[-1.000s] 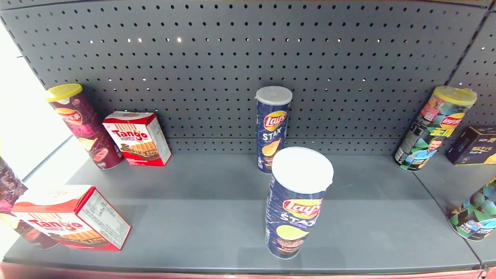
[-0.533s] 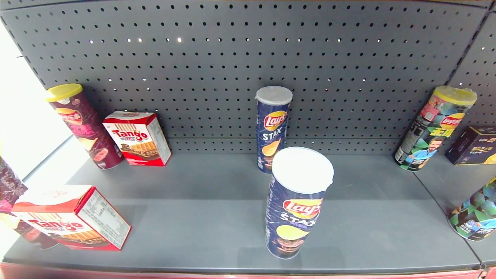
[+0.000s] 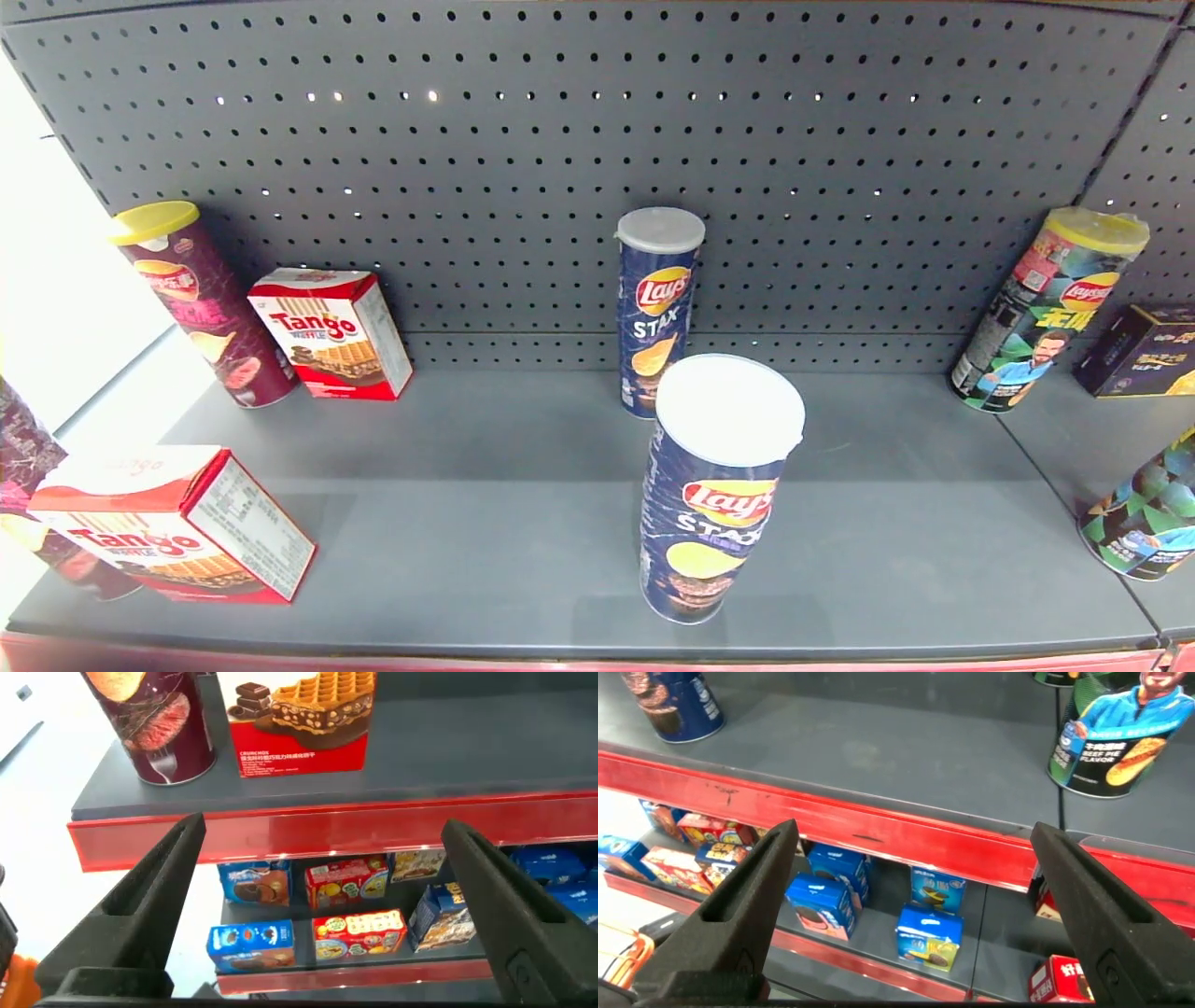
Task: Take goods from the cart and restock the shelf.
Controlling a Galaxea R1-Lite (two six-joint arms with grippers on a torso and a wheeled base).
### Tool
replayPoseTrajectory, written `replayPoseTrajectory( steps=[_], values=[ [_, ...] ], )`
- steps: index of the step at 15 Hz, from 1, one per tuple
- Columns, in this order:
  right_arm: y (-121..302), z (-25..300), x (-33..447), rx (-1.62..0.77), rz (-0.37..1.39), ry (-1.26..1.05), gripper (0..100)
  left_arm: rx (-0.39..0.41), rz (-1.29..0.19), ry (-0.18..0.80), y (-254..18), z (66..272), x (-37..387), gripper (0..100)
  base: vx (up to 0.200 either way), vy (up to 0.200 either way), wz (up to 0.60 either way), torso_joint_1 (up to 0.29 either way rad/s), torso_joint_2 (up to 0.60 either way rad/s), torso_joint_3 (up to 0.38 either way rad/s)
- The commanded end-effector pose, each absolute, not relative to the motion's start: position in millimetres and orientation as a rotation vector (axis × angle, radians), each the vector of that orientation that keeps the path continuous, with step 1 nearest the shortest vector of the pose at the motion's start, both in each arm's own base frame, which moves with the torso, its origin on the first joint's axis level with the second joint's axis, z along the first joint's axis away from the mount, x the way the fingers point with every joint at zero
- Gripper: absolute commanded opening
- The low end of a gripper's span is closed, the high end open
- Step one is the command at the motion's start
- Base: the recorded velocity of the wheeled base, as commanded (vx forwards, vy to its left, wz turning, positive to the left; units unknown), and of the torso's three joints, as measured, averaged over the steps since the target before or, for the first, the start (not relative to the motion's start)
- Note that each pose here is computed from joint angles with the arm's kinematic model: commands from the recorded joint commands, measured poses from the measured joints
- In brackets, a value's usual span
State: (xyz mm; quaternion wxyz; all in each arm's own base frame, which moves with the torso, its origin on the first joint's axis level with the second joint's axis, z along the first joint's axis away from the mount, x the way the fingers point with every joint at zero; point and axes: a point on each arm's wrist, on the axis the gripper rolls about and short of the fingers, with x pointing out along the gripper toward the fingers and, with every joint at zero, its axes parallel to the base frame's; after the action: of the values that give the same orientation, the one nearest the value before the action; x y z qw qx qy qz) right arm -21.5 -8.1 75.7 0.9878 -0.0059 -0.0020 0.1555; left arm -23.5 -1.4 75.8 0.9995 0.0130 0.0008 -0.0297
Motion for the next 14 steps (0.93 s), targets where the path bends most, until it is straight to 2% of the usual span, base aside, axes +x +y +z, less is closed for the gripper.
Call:
replayPoseTrajectory(
  steps=[1, 3, 4, 5, 6, 7, 11, 14],
  values=[
    [-8.4, 75.5, -21.2, -0.011, 0.345, -0.002, 100, 0.021, -0.057, 0.007, -1.3, 75.8, -23.3, 100, 0.000, 0.000, 0.00, 0.000, 0.00, 0.000],
    [-8.5, 75.9, -21.3, -0.007, 0.336, -0.003, 100, 0.024, -0.058, 0.005, -1.4, 76.2, -23.4, 100, 0.000, 0.000, 0.00, 0.000, 0.00, 0.000],
    [-10.6, 97.4, -27.4, 0.019, 0.357, -0.070, 100, 0.026, -0.058, 0.007, -1.4, 76.0, -23.4, 100, 0.000, 0.000, 0.00, 0.000, 0.00, 0.000],
    [-5.1, 156.1, -14.0, 0.035, 0.400, 0.004, 100, 0.027, -0.060, 0.008, -1.3, 75.9, -23.4, 100, 0.000, 0.000, 0.00, 0.000, 0.00, 0.000],
    [-1.0, 173.6, -4.9, 0.029, 0.418, 0.034, 100, 0.027, -0.060, 0.008, -1.3, 76.1, -23.5, 100, 0.000, 0.000, 0.00, 0.000, 0.00, 0.000],
    [4.5, 208.7, 6.1, -0.026, 0.467, 0.016, 100, 0.027, -0.065, 0.014, -1.2, 75.9, -23.3, 100, 0.000, 0.000, 0.00, 0.000, 0.00, 0.000],
    [35.6, 260.4, 64.7, -0.139, 0.574, 0.066, 100, 0.027, -0.065, 0.016, -1.2, 75.9, -23.2, 100, 0.000, 0.000, 0.00, 0.000, 0.00, 0.000],
    [70.4, 280.5, 98.7, -0.164, 0.699, 0.097, 100, 0.026, -0.065, 0.014, -1.2, 76.1, -23.2, 100, 0.000, 0.000, 0.00, 0.000, 0.00, 0.000]
  ],
)
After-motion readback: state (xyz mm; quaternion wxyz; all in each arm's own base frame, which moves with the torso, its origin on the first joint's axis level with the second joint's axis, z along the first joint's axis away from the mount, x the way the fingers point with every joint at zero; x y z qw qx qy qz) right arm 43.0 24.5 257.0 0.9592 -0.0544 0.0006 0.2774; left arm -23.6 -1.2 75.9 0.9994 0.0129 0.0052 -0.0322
